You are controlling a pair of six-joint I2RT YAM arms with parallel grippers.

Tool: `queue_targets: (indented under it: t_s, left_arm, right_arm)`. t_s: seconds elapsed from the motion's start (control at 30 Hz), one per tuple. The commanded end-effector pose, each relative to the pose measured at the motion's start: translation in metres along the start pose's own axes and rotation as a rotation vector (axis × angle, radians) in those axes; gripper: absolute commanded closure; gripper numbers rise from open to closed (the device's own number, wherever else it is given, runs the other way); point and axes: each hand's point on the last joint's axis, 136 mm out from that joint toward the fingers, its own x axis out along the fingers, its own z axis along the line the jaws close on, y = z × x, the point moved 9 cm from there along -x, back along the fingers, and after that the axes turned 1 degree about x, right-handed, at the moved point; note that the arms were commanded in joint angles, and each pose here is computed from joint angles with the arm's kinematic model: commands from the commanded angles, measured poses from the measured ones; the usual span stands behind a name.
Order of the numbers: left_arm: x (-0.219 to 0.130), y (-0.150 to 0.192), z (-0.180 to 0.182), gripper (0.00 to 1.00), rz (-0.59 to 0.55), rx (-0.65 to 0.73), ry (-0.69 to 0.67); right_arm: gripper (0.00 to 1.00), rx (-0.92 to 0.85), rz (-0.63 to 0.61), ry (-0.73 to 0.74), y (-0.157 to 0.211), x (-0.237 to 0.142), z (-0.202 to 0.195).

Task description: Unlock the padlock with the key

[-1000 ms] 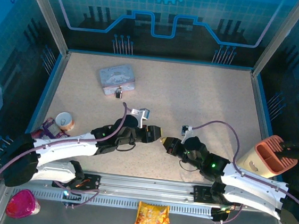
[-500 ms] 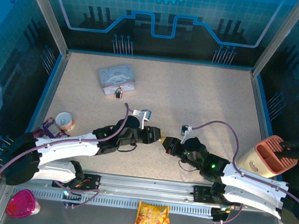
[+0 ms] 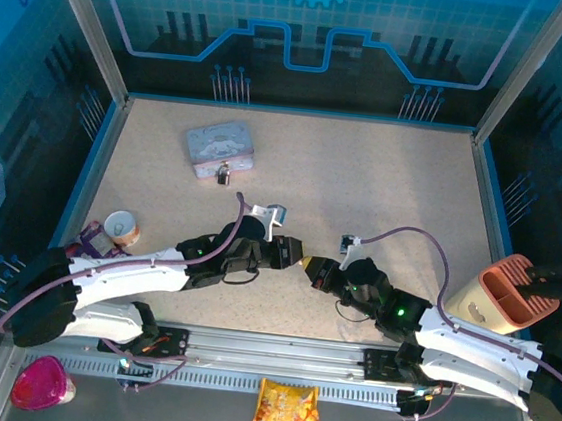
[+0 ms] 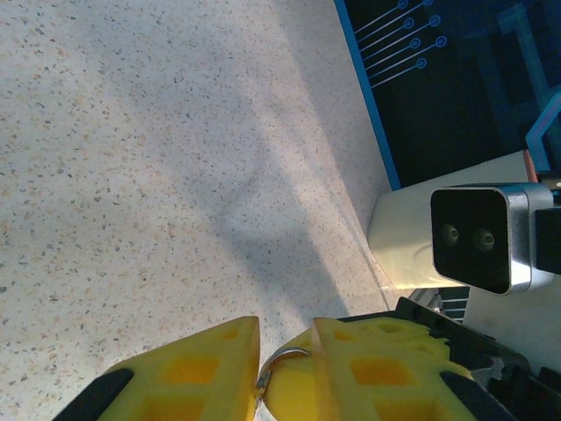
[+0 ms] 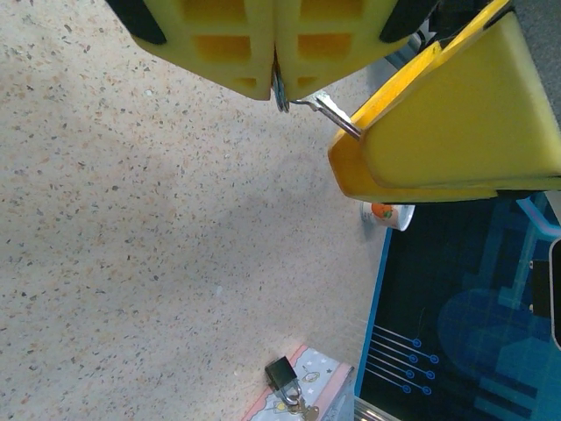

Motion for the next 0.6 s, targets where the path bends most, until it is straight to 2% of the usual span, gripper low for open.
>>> queue_targets:
  t_s: [0.0, 0.37, 0.47, 0.57]
  left_arm:
    - [0.0019, -0.0025, -0.0079, 0.81, 0.009, 0.013, 0.011]
    - [0.0019, -0.0032, -0.0080, 0.98, 0.005, 0.010, 0.005]
    - [0.0002, -0.0041, -0.0076, 1.00, -0.009, 0.008, 0.001]
    - [-0.0037, -0.0052, -0.0049, 1.00, -0.037, 0.013, -0.013]
  right_arm:
    - [1.00, 0.005, -0.051, -0.065, -0.0094, -0.0045, 0.0216]
    - [1.00, 0.002, -0.053, -0.066, -0.0096, -0.0048, 0.0218]
    - [0.93, 0.006, -0.061, -0.065, -0.0100, -0.0061, 0.0206]
    - [0.77, -0.010, -0.085, -0.048, -0.0127, -0.0113, 0.0184]
